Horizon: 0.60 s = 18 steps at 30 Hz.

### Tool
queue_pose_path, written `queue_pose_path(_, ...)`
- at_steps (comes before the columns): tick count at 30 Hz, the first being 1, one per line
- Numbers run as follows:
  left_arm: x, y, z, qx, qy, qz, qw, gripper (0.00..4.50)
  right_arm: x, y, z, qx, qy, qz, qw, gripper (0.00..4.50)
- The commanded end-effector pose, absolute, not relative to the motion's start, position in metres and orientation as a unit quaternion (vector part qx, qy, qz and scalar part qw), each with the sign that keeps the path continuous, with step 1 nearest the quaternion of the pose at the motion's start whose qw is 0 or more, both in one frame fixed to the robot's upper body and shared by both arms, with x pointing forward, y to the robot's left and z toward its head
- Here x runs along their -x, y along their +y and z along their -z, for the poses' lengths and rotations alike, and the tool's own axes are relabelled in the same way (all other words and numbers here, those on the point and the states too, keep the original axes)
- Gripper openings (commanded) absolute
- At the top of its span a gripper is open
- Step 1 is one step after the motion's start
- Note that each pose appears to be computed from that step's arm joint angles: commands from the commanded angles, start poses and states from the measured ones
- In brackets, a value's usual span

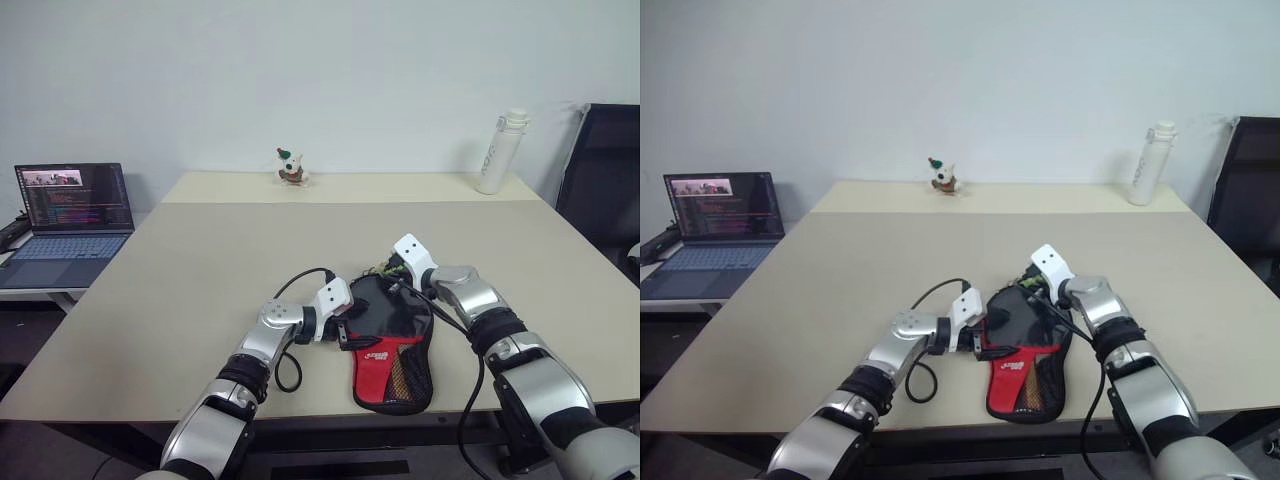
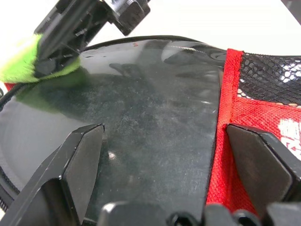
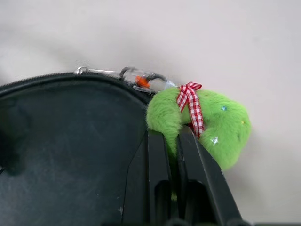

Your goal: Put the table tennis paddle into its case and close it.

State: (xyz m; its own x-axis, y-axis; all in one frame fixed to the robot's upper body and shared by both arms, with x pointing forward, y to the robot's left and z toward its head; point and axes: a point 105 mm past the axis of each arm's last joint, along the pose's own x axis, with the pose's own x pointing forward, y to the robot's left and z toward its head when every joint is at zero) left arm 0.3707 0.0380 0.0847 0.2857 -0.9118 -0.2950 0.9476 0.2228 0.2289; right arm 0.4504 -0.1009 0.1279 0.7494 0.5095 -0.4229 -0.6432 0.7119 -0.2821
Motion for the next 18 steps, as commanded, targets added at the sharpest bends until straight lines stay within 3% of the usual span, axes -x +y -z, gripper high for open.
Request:
queue_pose_path(1,-0.365,0.038,-0.064,-0.199,0.086,0.6,0.77,4.5,-0.462,-0.11,-0.162,0.236,0.118,-0.3,0.917,0.03)
queue_pose_path(9,-0.362,0.04,-0.056,-0.197,0.098,0.599,0.77,4.5,-0.472,-0.137,-0.171,0.271,0.121,-0.253,0.921,0.03)
queue_pose_path(18,-0.36,0.041,-0.053,-0.195,0.103,0.6,0.769,4.5,-0.472,-0.164,-0.158,0.301,0.143,-0.217,0.918,0.03)
